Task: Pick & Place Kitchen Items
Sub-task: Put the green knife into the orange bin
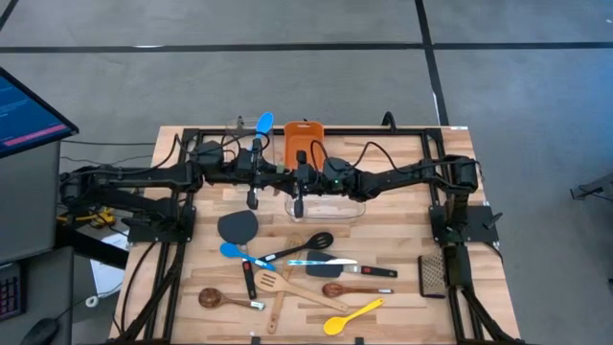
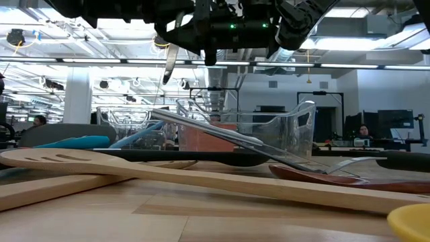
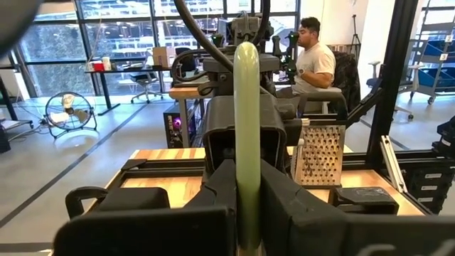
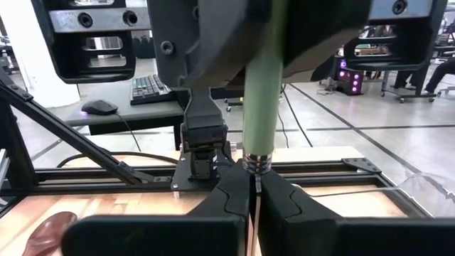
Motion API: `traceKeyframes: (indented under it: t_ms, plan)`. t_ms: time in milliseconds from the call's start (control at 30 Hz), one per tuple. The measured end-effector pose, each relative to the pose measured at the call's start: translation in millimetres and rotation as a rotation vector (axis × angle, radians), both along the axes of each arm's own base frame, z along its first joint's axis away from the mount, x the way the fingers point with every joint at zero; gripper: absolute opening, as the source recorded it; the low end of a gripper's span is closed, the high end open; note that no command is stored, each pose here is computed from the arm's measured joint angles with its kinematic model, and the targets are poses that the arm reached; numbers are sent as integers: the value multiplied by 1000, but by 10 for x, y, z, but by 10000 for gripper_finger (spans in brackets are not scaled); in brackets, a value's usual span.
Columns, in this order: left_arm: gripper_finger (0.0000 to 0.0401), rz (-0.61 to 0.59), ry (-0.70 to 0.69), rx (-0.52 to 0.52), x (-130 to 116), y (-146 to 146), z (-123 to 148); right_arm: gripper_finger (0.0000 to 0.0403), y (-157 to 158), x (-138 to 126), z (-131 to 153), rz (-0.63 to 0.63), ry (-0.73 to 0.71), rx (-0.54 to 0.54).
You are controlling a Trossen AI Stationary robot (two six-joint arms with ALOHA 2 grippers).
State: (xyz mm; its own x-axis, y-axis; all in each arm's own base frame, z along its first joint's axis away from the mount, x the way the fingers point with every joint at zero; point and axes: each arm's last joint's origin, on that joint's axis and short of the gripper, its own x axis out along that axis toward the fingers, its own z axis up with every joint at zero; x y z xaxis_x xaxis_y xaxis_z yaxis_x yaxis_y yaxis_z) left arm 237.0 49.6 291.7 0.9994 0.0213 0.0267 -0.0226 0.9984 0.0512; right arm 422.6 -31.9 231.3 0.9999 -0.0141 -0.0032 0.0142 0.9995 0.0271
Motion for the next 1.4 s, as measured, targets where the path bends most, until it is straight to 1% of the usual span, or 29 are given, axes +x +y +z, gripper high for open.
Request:
traceKeyframes:
  t_ms: [300, 533, 700, 833, 1200, 1267, 1400]
  plan:
    - [15, 0, -1, 2, -13, -3, 9, 1, 3, -4, 8, 1, 2, 0]
    - [16, 0, -9, 4, -14, -3, 19, 0, 9, -58, 92, 2, 34, -8]
    - [7, -1, -4, 3, -15, -4, 15, 8, 8, -80, 107, 1, 63, -4]
    - [7, -1, 3, 2, -15, -4, 8, 31, 10, -86, 91, 2, 86, -1]
    - [6, 3, 3, 3, -15, -2, 7, 136, 16, -87, 76, 7, 102, -2]
    - [6, 3, 7, 2, -15, -2, 4, 148, 10, -92, 79, 5, 107, -1]
    - [6, 2, 12, 1, -15, -2, -1, 164, -18, -166, 176, -3, 145, 2]
